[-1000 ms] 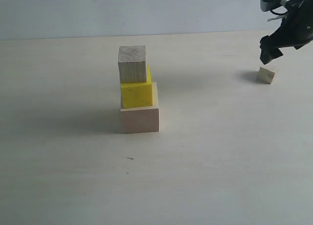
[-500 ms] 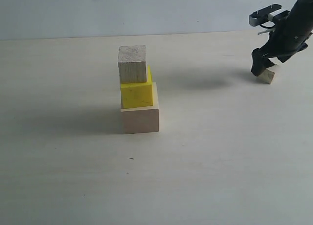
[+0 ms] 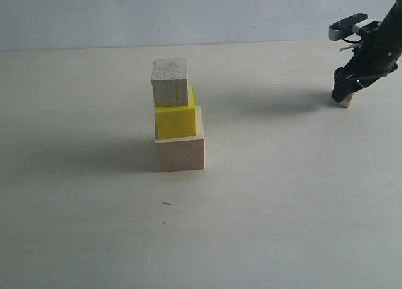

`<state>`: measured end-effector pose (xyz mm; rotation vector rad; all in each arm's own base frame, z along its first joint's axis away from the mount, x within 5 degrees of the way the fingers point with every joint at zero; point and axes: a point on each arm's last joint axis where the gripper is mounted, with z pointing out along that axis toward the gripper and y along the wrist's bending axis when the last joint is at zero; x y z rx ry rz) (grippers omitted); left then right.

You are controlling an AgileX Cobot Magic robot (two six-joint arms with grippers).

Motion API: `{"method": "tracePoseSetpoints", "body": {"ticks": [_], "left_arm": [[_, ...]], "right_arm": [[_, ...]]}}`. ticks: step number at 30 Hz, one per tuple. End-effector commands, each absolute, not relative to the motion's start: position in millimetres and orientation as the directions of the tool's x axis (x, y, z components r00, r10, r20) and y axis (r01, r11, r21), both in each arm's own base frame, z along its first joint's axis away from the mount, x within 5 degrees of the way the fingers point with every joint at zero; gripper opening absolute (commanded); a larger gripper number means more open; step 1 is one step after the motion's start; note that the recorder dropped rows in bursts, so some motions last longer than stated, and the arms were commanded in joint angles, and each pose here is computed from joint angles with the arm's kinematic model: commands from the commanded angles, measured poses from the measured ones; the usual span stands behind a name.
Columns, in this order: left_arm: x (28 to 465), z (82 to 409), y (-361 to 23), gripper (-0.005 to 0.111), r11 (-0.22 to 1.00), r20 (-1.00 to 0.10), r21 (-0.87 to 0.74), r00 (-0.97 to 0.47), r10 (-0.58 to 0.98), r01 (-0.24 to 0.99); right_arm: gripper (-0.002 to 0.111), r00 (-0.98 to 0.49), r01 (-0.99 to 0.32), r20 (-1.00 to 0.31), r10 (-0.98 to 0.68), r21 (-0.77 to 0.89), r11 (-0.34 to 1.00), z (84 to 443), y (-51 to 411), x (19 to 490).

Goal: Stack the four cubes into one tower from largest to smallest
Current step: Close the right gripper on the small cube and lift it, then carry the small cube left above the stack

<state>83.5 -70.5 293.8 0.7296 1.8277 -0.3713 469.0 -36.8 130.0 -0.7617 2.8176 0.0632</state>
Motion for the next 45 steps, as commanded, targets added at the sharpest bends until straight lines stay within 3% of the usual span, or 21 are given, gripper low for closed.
{"method": "tracePoseSetpoints", "body": {"ticks": [1, 20, 23, 29, 32, 39, 45], "left_arm": [[83, 295, -71, 0.000, 0.756, -0.931, 0.100, -0.208, 0.301, 0.646], [83, 295, -71, 0.000, 0.756, -0.932, 0.100, -0.205, 0.299, 0.647], [83, 295, -71, 0.000, 0.756, -0.932, 0.100, -0.205, 0.299, 0.647], [83, 295, -71, 0.000, 0.755, -0.932, 0.100, -0.204, 0.298, 0.648], [83, 295, -71, 0.000, 0.755, -0.933, 0.100, -0.203, 0.297, 0.648], [83, 296, -72, 0.000, 0.754, -0.934, 0.099, -0.201, 0.295, 0.649], [82, 296, -71, 0.000, 0.756, -0.937, 0.090, -0.202, 0.284, 0.648]], "right_arm": [[0.076, -0.825, -0.520, -0.237, -0.513, -0.036, 0.854, 131, -39, 471], [0.065, -0.791, -0.575, -0.234, -0.566, -0.033, 0.817, 120, -38, 472], [0.055, -0.788, -0.579, -0.228, -0.572, -0.042, 0.815, 117, -39, 473], [0.013, -0.799, -0.549, -0.256, -0.545, -0.062, 0.834, 121, -39, 476], [0.002, -0.805, -0.529, -0.273, -0.526, -0.068, 0.846, 130, -39, 476], [0.000, -0.828, -0.451, -0.334, -0.450, -0.080, 0.889, 162, -39, 475], [0.000, -0.890, -0.278, -0.383, -0.249, 0.023, 0.960, 196, -34, 466]]}}
